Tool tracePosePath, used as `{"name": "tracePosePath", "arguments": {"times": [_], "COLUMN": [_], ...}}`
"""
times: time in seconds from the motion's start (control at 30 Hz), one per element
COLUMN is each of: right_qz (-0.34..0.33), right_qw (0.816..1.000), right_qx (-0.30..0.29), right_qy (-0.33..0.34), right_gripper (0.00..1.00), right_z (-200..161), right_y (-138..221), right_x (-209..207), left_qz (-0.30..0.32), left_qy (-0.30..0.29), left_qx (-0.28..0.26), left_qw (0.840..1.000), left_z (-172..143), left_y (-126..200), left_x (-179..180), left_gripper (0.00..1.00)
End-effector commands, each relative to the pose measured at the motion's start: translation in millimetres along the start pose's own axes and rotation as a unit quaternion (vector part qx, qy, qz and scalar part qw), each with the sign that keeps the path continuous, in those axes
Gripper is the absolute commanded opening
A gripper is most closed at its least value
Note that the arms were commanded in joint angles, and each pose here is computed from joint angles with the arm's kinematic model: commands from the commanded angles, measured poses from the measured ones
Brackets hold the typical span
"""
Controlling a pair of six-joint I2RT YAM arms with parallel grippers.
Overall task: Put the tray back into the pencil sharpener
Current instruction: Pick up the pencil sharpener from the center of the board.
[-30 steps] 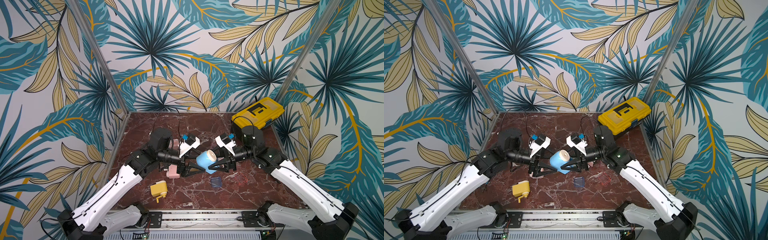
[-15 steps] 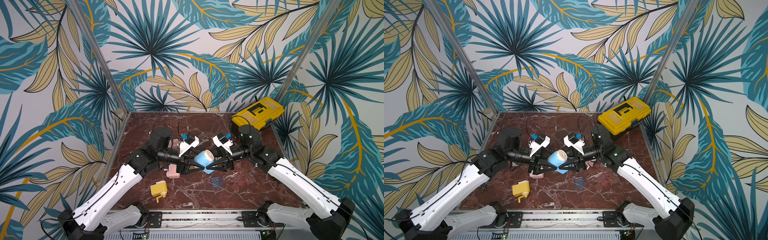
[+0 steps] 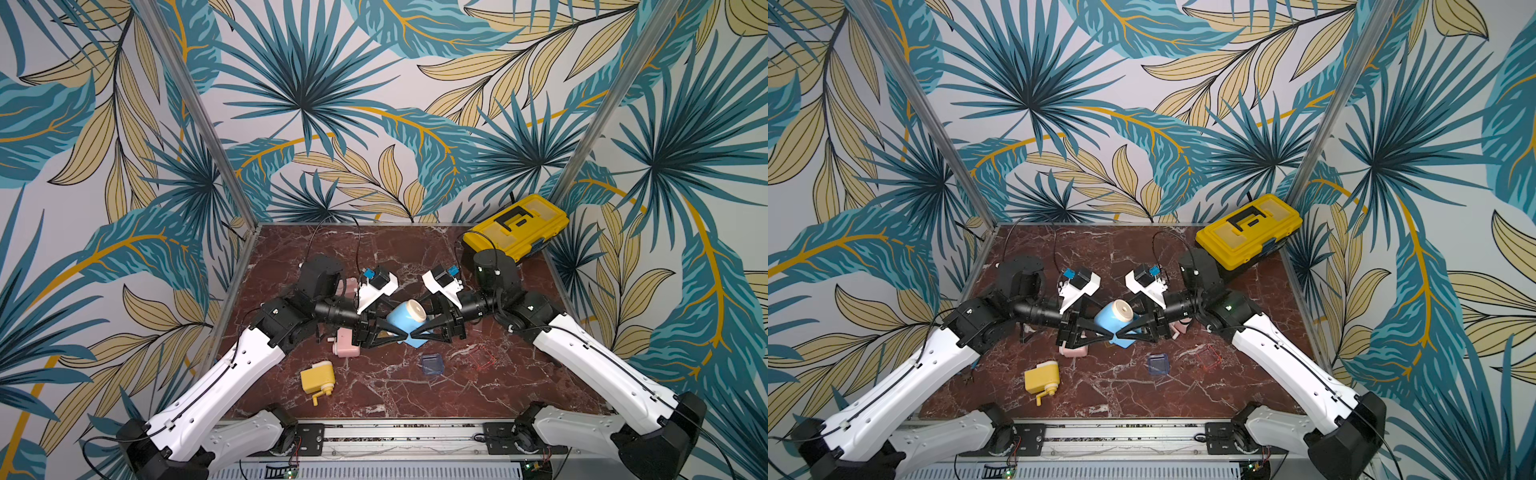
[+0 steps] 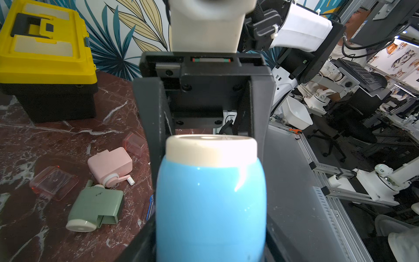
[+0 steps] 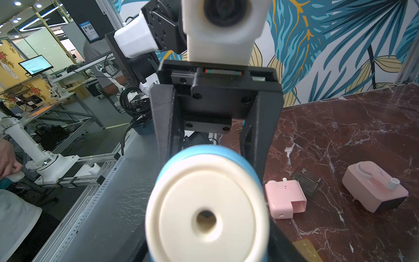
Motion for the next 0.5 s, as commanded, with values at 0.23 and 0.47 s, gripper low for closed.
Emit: {"name": "tracePosePath", "arguments": {"times": [0.23, 0.47], "right_qz": [-0.063, -0.109], "right_qw": [0.998, 0.992], "right_qx": [-0.03, -0.071], "right_qy": [0.005, -0.001], "right_gripper": [0.84, 0.96], "right_z": [24.9, 44.7], "right_y": [1.2, 13.5], "right_x": [-15.7, -15.9], "left_qz": [-0.009, 0.029], "left_qy": [-0.029, -0.018], "left_qx": [-0.004, 0.019], "left_qw": [1.0, 0.999], "left_z": [1.9, -17.3], "left_y": [-1.6, -2.1], "left_x": [-7.5, 3.0], "left_gripper": [0.0, 0.0]}}
Point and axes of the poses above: each gripper's point midway between its finger pads, its own y axis back along the fingers, its own x axis along the line the jaws close on, z = x × y, the point moved 1 cm from there along y, back along the fingers, and after that the axes turned 14 degrees about -y, right-handed, at the moved point
